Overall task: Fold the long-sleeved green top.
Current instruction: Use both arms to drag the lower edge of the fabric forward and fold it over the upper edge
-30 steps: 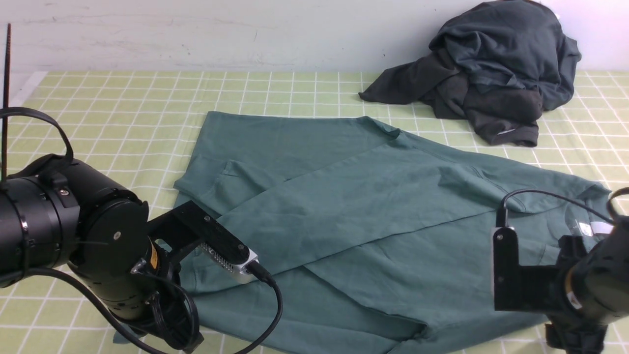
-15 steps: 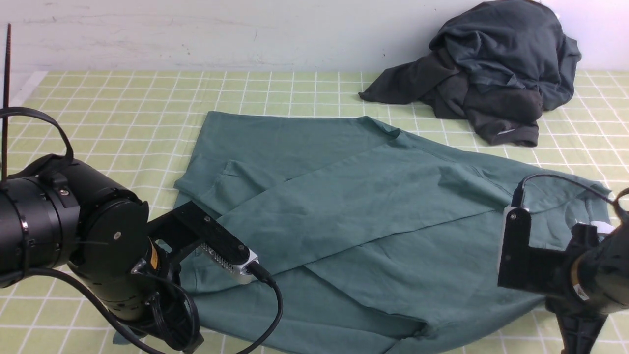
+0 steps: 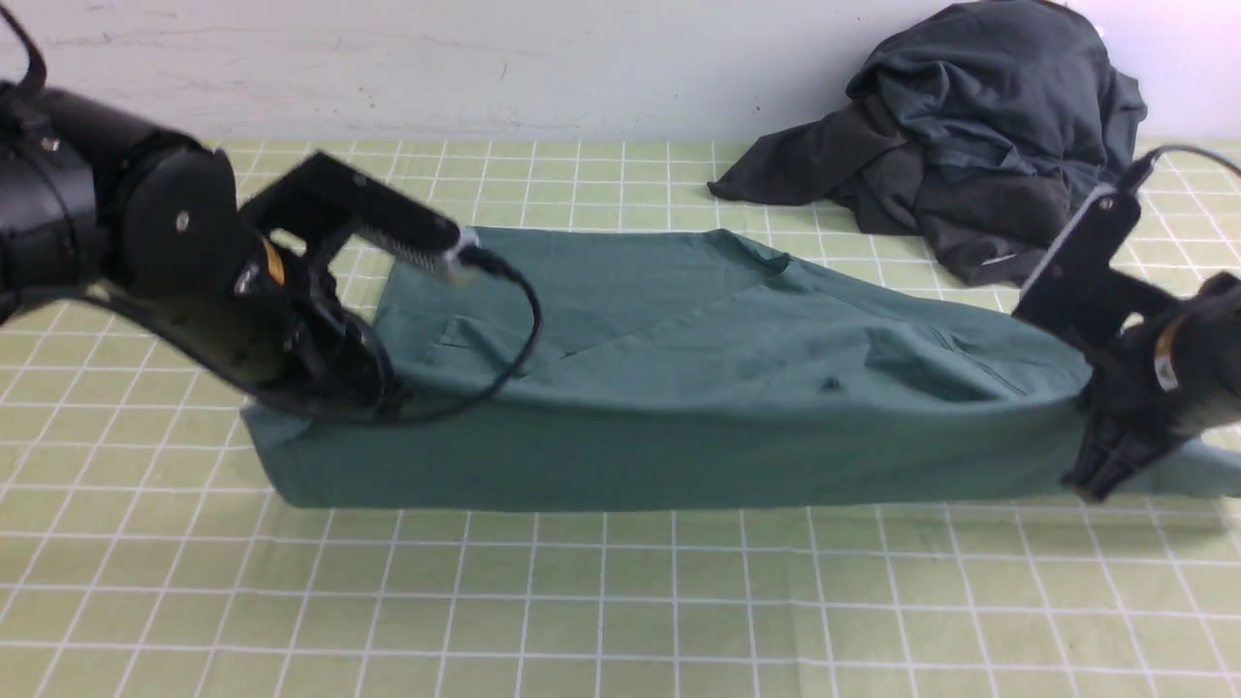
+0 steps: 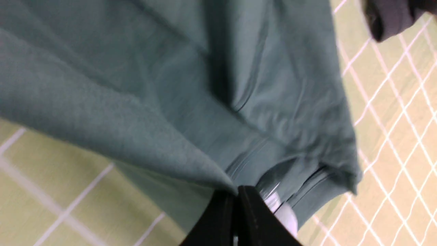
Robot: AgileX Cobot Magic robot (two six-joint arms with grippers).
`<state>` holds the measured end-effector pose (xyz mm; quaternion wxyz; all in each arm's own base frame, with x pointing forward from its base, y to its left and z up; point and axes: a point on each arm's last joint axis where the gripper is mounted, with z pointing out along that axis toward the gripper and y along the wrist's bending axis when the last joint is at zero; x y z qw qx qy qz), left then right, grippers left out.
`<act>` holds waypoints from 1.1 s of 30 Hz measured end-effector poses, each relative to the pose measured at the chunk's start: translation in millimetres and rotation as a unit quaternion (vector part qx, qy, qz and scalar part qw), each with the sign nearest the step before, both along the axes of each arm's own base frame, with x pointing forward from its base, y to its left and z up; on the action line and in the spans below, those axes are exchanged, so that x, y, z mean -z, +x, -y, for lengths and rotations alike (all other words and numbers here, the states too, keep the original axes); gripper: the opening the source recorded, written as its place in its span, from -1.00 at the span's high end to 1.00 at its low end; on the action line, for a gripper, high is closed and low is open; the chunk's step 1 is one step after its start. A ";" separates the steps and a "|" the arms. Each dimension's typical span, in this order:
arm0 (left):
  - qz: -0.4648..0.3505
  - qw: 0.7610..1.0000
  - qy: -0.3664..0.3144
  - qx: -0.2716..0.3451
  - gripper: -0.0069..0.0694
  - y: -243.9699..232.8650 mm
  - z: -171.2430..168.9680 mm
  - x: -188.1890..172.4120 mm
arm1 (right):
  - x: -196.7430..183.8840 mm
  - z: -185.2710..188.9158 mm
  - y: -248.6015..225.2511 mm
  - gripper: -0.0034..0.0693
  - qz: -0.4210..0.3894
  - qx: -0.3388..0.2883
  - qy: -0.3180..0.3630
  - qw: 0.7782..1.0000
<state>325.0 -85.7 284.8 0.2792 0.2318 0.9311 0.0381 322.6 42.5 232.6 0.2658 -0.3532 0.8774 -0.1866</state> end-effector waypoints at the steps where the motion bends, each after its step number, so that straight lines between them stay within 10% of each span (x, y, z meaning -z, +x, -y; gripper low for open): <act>1: 0.014 1.000 -0.004 -0.006 0.81 15.0 -0.8 -3.6 | -1.3 0.8 10.4 0.92 0.009 0.007 0.007 1.000; 18: 0.106 0.993 -0.013 -0.052 0.79 213.5 10.5 63.2 | 46.0 2.7 173.8 0.91 0.056 0.064 0.048 0.995; 28: 0.147 0.974 -0.047 -0.168 -0.22 248.3 -25.9 95.9 | 49.7 38.5 192.2 0.27 0.063 0.232 0.146 0.960; 33: 0.111 0.977 -0.018 -0.183 -0.26 235.5 -32.2 62.0 | 30.7 46.5 175.8 0.16 -0.023 0.283 0.097 0.954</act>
